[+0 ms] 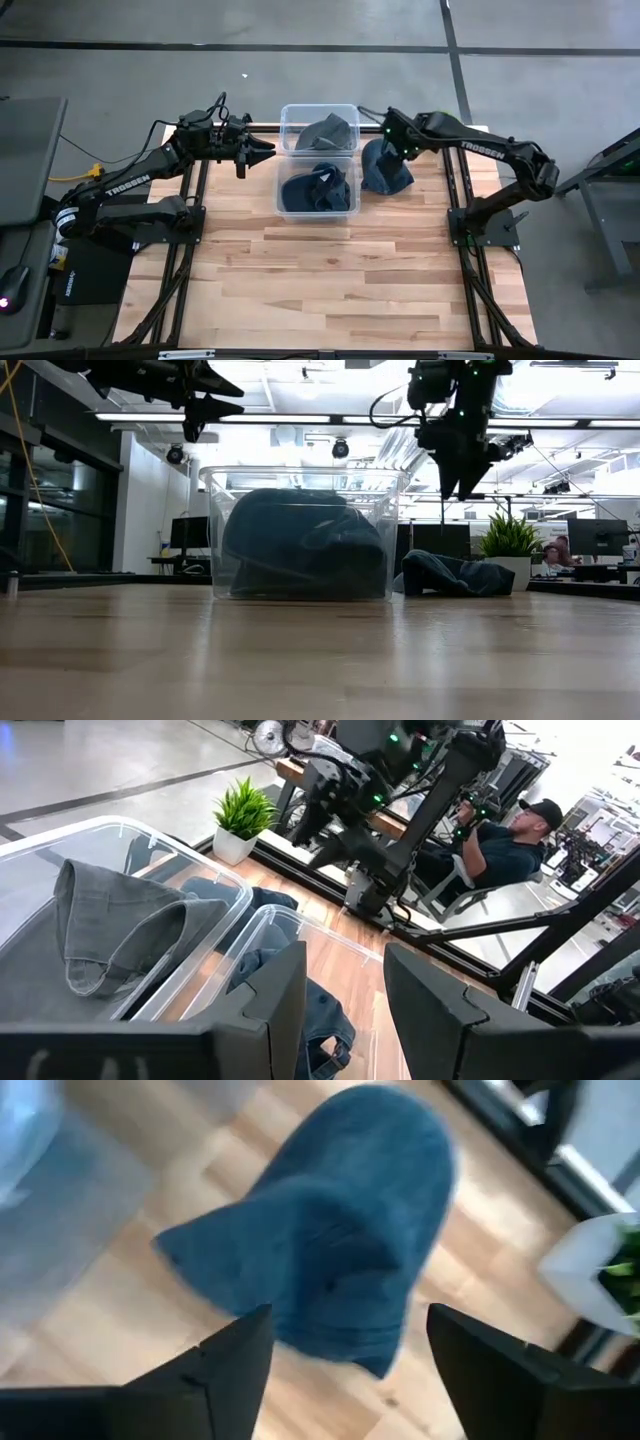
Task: Pick & Place hat
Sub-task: Put the dark blue cap into the bottom transparent bin
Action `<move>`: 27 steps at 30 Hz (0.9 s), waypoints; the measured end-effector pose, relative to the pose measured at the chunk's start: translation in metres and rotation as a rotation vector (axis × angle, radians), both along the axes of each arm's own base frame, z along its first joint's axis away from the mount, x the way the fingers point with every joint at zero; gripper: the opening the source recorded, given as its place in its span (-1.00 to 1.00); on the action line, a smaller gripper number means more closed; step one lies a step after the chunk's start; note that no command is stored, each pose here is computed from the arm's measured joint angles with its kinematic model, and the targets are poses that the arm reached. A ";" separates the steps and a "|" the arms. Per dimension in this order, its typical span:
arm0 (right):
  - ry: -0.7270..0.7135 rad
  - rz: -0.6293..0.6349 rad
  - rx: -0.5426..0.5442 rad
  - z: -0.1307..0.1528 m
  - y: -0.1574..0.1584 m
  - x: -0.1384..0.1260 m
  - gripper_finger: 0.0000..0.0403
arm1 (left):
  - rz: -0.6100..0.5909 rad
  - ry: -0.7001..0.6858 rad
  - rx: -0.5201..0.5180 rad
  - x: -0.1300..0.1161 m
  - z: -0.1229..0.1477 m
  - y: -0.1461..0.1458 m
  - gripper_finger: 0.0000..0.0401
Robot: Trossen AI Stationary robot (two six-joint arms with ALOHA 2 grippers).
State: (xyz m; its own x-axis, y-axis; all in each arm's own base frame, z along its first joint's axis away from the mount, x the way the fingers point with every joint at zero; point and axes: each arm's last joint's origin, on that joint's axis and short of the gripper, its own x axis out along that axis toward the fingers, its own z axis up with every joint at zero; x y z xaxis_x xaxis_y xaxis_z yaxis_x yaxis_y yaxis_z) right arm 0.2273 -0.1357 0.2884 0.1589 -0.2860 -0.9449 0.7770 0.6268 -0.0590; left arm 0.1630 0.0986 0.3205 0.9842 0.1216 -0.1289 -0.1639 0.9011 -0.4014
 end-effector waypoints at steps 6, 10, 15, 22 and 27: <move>0.006 0.066 0.020 0.000 -0.014 -0.008 0.33 | 0.000 0.000 0.000 0.000 0.000 0.000 -0.32; 0.038 0.164 0.065 -0.007 -0.011 -0.011 0.33 | 0.000 0.000 0.000 0.000 0.000 0.000 -0.32; 0.146 0.194 0.178 -0.046 -0.002 -0.023 0.33 | 0.001 -0.001 -0.001 0.000 0.000 0.000 -0.32; 0.080 0.081 0.155 -0.072 -0.004 -0.027 0.33 | 0.010 -0.002 -0.019 0.000 0.000 0.000 -0.32; 0.044 -0.105 0.148 -0.089 -0.013 -0.037 0.33 | 0.011 -0.002 -0.022 0.000 0.000 0.000 -0.32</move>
State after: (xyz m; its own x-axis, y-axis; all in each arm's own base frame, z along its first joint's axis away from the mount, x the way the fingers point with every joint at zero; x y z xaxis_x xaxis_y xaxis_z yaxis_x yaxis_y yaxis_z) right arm 0.1908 -0.1490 0.1999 0.0932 -0.1558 -0.9834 0.8372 0.5469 -0.0072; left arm 0.1629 0.0988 0.3205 0.9830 0.1299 -0.1296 -0.1732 0.8900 -0.4218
